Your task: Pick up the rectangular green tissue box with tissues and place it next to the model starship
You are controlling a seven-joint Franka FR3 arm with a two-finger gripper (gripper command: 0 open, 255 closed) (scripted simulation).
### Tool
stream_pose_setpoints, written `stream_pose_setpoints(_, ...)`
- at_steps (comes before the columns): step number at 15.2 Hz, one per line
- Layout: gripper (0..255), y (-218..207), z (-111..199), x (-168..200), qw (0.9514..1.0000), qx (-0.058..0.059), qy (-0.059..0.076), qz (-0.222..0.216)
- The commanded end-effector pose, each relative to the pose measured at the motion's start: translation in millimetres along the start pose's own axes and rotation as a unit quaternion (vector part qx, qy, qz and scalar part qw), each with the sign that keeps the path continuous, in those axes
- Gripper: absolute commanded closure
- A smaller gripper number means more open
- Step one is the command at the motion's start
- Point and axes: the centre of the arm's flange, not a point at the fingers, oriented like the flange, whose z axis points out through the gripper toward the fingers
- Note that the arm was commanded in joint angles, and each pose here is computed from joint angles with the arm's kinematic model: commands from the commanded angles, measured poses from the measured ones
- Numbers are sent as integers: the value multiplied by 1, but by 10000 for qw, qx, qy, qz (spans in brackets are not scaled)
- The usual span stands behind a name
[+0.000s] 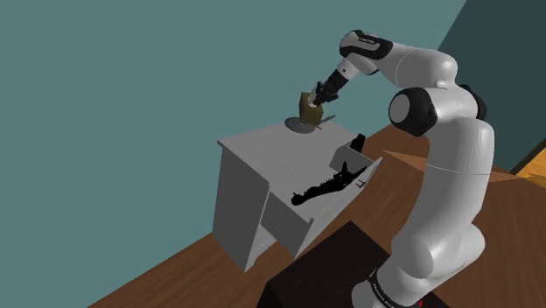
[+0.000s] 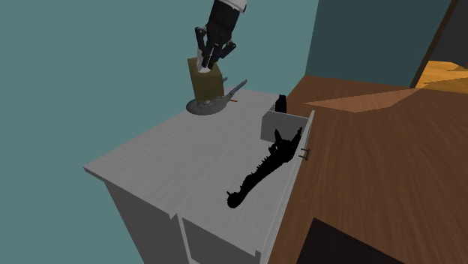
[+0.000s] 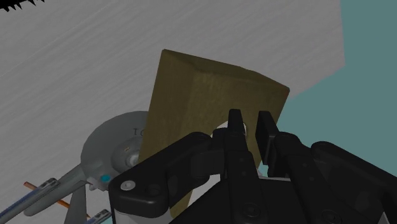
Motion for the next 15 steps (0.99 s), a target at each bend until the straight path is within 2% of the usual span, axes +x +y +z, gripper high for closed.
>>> stream_pose_setpoints(1,255,3,10,-2,10000,-1,3,-1)
stream_pose_setpoints(15,255,30,78,-14,10000,-1,3,-1)
